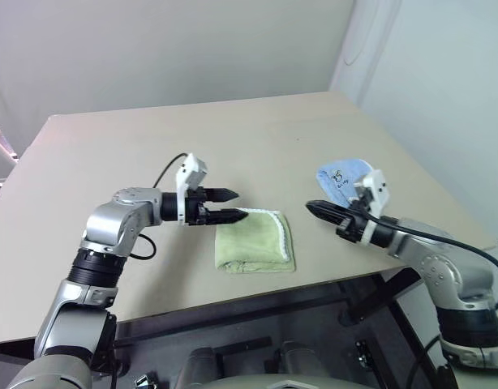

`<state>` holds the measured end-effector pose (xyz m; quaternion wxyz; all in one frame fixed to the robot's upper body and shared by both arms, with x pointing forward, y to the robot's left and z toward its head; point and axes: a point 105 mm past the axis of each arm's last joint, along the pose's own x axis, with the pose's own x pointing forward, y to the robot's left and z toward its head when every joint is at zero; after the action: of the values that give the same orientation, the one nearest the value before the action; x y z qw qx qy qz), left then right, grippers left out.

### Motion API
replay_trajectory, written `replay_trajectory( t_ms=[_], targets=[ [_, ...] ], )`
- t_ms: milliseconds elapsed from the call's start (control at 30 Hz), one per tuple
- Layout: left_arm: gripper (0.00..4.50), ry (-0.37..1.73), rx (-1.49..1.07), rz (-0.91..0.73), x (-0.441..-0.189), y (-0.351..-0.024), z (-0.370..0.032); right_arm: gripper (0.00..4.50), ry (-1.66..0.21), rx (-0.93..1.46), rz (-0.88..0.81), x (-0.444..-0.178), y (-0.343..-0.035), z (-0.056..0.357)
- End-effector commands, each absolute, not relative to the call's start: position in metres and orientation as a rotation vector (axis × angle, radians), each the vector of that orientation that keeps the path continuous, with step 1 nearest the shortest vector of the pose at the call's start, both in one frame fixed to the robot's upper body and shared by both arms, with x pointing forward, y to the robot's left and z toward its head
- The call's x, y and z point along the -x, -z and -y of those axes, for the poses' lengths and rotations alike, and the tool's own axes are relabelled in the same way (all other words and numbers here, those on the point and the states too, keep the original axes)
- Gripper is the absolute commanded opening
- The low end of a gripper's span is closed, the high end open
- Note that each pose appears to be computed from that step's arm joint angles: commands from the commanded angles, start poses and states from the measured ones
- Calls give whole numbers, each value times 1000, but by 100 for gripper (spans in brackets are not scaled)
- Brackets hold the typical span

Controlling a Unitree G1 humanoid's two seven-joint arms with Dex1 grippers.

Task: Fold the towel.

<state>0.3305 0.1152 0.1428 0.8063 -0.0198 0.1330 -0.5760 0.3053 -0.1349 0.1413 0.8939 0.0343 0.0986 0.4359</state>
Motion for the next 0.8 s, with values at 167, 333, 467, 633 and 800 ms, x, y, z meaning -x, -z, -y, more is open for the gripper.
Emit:
replay_trajectory(
  t_ms=[167, 333, 467, 633, 800],
  targets=[
    [96, 1207, 17, -169, -331, -139, -116, 0, -1051, -54, -129, -313, -145, 96],
    [5, 1260, 67, -175, -314, -110, -97, 0, -1123, -109, -194, -310, -120, 79],
    [5, 1238, 64, -213, -312, -85, -94, 0, -1141, -156, -245, -307, -103, 71],
    [5, 1186, 33, -312, -313, -40, -95, 0, -1108, -125, -398, -303, -50, 67],
    [5, 1169, 20, -334, -313, -24, -94, 0, -1083, -46, -468, -299, -23, 72]
  ],
)
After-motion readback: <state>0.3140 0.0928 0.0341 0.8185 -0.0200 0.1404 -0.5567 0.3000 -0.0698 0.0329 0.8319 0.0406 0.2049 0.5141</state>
